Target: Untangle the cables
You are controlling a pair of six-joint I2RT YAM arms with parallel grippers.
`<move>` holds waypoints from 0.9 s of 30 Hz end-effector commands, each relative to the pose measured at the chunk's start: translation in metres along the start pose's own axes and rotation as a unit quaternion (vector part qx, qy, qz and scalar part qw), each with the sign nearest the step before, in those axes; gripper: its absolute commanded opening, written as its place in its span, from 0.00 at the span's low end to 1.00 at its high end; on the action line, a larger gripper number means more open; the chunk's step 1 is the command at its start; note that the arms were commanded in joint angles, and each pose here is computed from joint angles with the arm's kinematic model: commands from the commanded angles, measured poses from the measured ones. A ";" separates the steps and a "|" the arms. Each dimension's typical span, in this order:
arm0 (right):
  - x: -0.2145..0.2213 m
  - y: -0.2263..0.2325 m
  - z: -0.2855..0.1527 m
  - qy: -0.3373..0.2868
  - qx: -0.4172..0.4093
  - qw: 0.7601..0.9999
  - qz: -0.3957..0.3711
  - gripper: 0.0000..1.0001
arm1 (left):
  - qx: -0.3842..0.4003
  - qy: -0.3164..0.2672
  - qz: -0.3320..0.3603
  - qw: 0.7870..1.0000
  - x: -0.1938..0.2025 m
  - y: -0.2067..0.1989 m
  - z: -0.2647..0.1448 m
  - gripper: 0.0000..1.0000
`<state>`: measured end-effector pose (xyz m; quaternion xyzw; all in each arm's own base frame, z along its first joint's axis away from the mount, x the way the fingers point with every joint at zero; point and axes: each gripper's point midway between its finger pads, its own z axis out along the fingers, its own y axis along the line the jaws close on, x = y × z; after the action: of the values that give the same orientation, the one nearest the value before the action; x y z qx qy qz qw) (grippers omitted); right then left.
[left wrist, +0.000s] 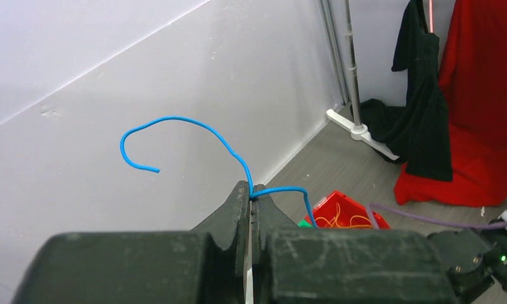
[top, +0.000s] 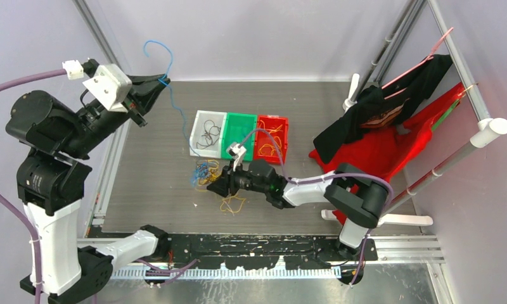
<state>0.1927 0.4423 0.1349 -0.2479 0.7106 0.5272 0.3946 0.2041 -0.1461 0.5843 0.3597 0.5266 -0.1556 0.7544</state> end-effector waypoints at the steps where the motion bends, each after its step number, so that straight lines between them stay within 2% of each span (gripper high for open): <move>1: -0.069 0.059 -0.028 -0.070 -0.063 0.995 -0.039 0.46 | -0.014 -0.003 0.026 1.000 0.003 0.002 -0.007 0.00; 7: -0.130 0.088 -0.076 -0.112 -0.028 0.986 -0.121 0.62 | -0.005 0.006 0.046 0.999 0.022 -0.006 -0.012 0.00; 12: -0.163 0.121 -0.080 -0.125 -0.069 0.974 -0.178 0.67 | 0.031 0.008 0.035 0.999 0.025 -0.020 -0.012 0.00; 18: -0.181 0.139 -0.054 -0.127 -0.104 0.966 -0.199 0.68 | 0.053 0.012 0.016 0.998 0.024 -0.028 -0.011 0.00; 23: -0.179 0.137 -0.029 -0.116 -0.115 0.967 -0.195 0.66 | 0.047 0.004 0.016 0.999 0.019 -0.026 -0.012 0.00; 25: -0.175 0.134 -0.020 -0.107 -0.115 0.969 -0.188 0.63 | 0.038 -0.008 0.015 0.999 0.015 -0.023 -0.012 0.00; 27: -0.170 0.124 -0.010 -0.100 -0.101 0.974 -0.174 0.55 | 0.035 -0.014 0.015 0.999 0.013 -0.023 -0.012 0.00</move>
<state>0.1893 0.4515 0.3165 -0.3603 0.5818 0.5234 0.5076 0.1976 -0.1535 0.5346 0.4057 0.5420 -0.1635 0.7176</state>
